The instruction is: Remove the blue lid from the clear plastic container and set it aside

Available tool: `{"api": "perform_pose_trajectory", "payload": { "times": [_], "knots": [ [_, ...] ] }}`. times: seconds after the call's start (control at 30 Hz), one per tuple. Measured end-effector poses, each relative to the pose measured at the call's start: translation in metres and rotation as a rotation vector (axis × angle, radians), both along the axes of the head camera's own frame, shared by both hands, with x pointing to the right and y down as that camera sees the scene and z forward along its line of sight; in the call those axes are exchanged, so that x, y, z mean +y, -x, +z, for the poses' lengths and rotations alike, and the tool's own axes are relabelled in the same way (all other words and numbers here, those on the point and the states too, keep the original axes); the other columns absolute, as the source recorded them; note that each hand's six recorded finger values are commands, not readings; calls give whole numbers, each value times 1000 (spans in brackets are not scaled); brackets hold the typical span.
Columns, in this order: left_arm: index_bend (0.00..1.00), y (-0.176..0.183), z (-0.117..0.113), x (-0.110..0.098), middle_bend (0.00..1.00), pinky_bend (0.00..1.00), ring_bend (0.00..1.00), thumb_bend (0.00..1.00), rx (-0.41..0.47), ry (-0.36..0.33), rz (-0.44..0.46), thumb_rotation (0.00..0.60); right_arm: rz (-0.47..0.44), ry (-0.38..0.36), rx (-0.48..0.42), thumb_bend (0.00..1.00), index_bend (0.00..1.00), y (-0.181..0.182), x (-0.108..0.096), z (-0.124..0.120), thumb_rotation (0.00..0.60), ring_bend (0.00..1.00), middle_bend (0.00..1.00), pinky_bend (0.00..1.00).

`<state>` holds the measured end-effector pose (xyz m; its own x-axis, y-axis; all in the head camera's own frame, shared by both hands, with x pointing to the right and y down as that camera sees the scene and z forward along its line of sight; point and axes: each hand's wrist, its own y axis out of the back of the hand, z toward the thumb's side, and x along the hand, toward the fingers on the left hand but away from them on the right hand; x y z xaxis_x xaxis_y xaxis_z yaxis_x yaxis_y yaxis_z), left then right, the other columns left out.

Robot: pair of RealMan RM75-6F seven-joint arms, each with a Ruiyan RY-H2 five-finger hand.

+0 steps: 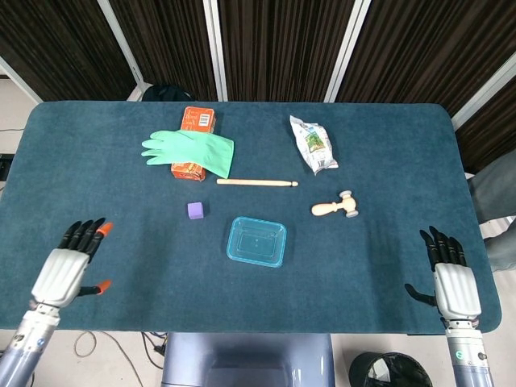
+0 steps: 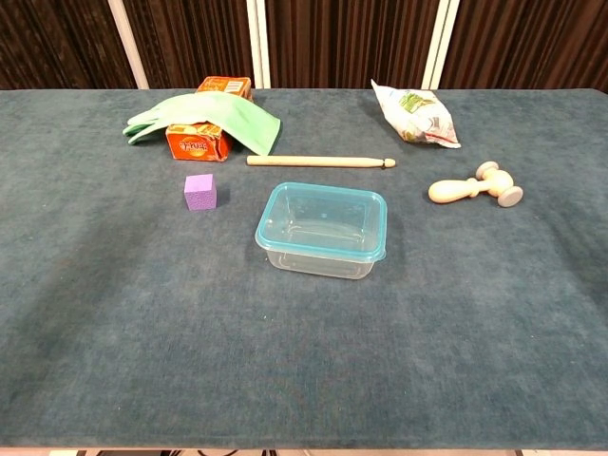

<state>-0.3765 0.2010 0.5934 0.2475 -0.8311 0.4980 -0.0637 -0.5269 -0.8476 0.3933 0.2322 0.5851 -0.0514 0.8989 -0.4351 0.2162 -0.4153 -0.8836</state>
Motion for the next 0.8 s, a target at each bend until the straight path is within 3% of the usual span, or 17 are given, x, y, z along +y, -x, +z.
{"api": "perform_pose_trajectory", "payload": {
  "times": [0.37, 0.8],
  "knots": [
    [0, -98, 31, -49, 0, 18, 0, 46, 51, 96, 45, 600, 20, 9, -20, 232, 0, 0, 0, 0, 600, 0, 0, 0],
    [0, -215, 64, -62, 0, 19, 0, 29, 99, 260, 74, 600, 40, 27, -32, 232, 0, -2, -1, 3, 600, 0, 0, 0]
  ]
}}
